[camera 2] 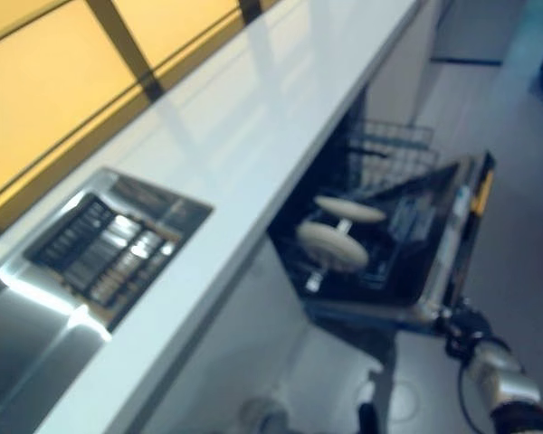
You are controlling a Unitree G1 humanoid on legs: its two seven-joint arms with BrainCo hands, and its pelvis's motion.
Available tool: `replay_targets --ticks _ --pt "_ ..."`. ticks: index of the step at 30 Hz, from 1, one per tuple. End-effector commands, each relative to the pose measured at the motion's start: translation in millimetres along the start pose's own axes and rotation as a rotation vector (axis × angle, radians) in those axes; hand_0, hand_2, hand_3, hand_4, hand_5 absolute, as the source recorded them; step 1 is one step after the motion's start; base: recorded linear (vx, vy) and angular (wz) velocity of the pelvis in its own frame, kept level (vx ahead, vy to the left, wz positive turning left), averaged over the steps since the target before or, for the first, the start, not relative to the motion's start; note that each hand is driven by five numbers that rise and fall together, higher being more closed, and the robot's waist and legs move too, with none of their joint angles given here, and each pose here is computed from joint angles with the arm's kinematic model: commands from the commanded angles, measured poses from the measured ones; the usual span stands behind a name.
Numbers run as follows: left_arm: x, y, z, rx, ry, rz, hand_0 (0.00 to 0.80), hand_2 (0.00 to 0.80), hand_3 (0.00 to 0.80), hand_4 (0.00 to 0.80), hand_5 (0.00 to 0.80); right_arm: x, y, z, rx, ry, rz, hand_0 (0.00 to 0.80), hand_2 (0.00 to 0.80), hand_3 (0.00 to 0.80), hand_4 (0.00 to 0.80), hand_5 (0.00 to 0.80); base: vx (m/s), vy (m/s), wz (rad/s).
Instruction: Take plates into dishwasher
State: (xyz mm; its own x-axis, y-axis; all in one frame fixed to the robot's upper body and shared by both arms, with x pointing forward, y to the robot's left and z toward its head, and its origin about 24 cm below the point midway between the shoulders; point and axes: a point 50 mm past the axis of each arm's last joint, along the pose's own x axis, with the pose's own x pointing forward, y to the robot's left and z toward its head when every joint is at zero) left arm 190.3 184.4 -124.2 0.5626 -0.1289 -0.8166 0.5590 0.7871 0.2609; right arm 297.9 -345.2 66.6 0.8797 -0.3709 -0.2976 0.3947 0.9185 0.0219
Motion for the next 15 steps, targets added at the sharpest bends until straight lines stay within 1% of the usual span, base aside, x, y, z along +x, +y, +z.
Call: replay_targets --ticks 1,8,15 --pt "-4.2 24.6 -9.8 0.088 0.06 0.044 0.0 0.0 0.0 0.0 0.0 -14.8 135.8 38.1 0.049 -0.21 0.553 0.0 0.0 0.0 0.0 0.0 0.0 0.0 0.0" --pt "-5.3 21.7 -17.8 0.077 0.089 0.04 0.0 0.0 0.0 0.0 0.0 -23.6 154.7 38.7 0.043 -0.225 0.639 0.0 0.0 0.0 0.0 0.0 0.01 0.005 0.0" --pt "-7.4 18.2 -27.1 0.062 0.111 0.03 0.0 0.0 0.0 0.0 0.0 -29.7 165.1 37.7 0.04 -0.233 0.688 0.0 0.0 0.0 0.0 0.0 0.045 0.02 0.02"
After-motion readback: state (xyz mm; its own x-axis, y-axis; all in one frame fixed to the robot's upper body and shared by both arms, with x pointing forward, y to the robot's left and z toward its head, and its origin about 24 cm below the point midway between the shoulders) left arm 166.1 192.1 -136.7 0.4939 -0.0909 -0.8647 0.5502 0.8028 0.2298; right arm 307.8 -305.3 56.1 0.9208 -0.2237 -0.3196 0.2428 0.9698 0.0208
